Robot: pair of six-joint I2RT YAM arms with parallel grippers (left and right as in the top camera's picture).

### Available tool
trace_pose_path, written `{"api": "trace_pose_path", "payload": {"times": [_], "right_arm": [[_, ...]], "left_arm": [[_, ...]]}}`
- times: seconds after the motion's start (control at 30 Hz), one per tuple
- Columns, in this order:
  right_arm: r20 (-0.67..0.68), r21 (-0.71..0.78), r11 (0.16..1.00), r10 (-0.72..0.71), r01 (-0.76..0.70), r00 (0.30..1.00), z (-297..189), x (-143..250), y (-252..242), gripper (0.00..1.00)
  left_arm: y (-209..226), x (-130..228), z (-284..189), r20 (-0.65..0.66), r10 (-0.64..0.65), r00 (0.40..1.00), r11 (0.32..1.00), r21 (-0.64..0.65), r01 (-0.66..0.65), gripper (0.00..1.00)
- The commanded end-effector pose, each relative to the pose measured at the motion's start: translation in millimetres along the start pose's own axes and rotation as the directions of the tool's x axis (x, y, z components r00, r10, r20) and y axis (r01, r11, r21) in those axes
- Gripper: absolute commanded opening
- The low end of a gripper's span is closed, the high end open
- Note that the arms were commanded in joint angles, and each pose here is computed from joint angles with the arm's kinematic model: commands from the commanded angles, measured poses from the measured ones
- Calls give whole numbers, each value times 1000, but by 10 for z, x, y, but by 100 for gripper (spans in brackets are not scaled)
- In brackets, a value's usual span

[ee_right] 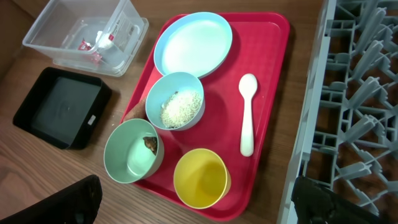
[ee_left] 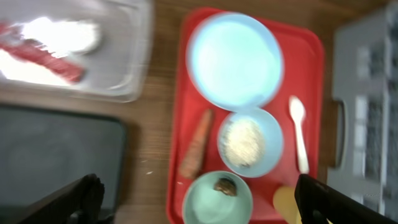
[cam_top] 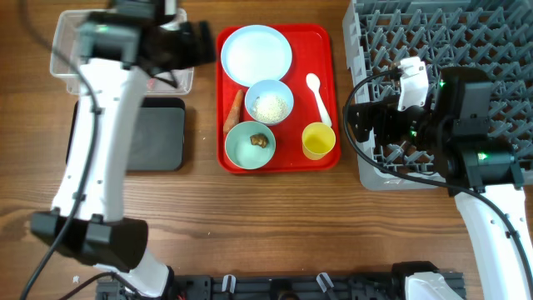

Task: Sort waste into correct bins and load items into the dishwasher rack
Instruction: 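Grasp the rim of the blue rice bowl with the left gripper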

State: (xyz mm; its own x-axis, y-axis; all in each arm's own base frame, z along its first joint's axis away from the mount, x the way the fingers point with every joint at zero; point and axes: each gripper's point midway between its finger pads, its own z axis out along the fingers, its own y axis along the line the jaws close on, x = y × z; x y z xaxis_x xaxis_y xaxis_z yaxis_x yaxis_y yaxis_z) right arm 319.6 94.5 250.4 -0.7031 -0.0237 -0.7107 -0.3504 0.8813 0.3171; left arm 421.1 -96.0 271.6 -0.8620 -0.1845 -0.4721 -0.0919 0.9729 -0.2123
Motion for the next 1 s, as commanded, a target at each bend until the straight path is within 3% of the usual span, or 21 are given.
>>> {"api": "trace_pose_path", "payload": {"times": [0.0, 0.23, 0.33, 0.73, 0.8, 0.97], "right_arm": [[18, 4, 1000, -6, 6, 1000, -33, -88, 24, 100], [14, 4, 1000, -7, 7, 1000, -33, -76, 23, 100], [15, 5, 1000, -7, 7, 1000, -32, -80, 22, 100], [17, 4, 1000, -7, 6, 1000, -32, -85, 23, 100], [17, 4, 1000, -6, 6, 1000, -32, -86, 23, 100], [17, 4, 1000, -6, 6, 1000, -32, -87, 23, 100]], "left_arm": [[-357, 101, 375, -45, 158, 986, 987, 42, -156, 100], [-639, 330, 1166, -143, 267, 953, 963, 64, -260, 100], [-828, 552, 1446, -201, 350, 915, 934, 149, -325, 99], [-1432, 1006, 1552, -189, 560, 806, 817, 284, -501, 96], [-1502, 1079, 1630, -193, 574, 796, 808, 292, -512, 93], [-1607, 1228, 1890, -203, 593, 779, 795, 304, -525, 74]]}}
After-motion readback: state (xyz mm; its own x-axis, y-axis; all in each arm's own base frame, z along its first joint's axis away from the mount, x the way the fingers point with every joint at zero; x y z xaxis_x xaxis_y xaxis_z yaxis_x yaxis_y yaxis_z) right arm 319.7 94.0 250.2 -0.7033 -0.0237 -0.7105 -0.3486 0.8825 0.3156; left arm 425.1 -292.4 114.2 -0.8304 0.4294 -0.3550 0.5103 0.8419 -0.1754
